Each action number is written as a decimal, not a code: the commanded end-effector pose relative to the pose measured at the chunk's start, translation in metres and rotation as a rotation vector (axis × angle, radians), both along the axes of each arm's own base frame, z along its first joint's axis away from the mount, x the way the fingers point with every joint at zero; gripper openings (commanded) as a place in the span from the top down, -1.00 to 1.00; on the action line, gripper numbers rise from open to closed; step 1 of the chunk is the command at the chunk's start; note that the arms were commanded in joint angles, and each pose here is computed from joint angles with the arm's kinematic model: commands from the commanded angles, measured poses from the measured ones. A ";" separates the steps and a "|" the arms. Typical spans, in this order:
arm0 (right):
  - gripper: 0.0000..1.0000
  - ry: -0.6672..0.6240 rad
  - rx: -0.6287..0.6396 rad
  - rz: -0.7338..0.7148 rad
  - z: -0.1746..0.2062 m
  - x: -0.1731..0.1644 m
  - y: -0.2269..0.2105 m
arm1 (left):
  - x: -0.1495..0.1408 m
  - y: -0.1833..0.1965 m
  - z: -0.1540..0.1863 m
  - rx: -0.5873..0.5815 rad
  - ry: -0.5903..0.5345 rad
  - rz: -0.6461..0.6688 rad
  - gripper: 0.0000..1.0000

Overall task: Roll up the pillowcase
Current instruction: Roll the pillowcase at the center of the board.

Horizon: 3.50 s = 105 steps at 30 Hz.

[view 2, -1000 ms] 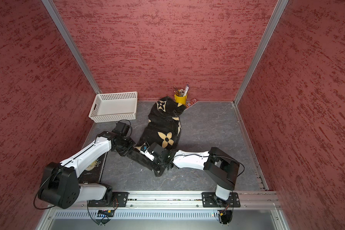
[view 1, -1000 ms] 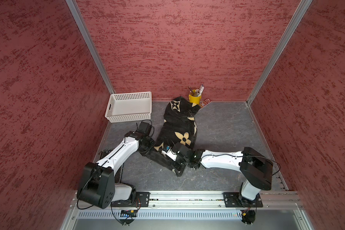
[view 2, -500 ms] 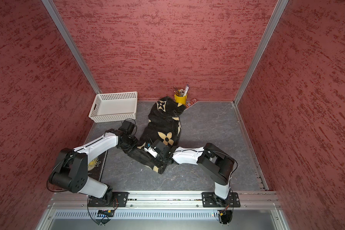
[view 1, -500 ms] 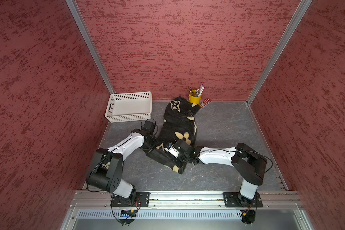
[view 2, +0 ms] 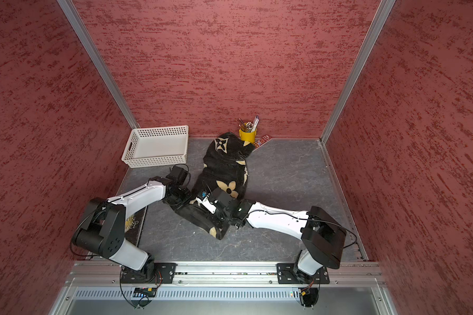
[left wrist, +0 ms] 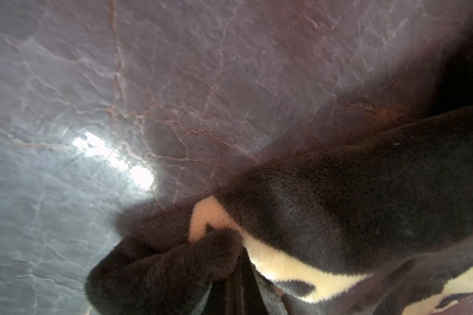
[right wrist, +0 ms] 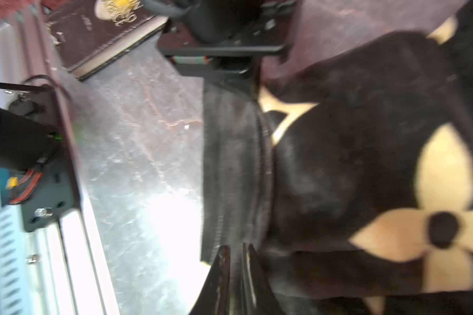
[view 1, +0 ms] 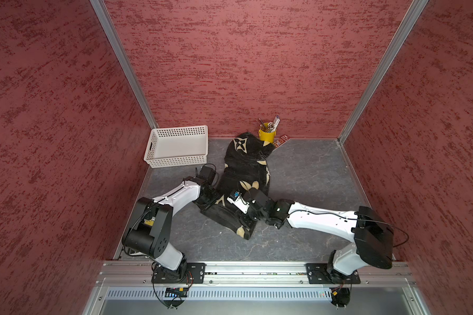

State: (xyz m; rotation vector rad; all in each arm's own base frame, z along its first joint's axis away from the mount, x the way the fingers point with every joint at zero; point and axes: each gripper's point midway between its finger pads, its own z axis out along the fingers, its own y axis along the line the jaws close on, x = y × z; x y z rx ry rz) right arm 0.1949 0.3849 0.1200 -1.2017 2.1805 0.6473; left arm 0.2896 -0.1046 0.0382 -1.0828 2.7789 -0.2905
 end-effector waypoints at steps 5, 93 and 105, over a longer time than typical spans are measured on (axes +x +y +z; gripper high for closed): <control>0.87 0.088 -0.161 -0.045 -0.057 -0.019 -0.037 | 0.012 0.000 0.005 0.011 -0.038 -0.002 1.00; 1.00 0.491 0.214 0.013 -0.052 0.054 0.036 | -0.063 0.022 0.081 -0.170 -0.284 -0.156 -0.46; 1.00 0.600 0.255 -0.073 -0.064 0.079 0.026 | -0.043 -0.035 0.071 -0.267 -0.337 -0.289 0.45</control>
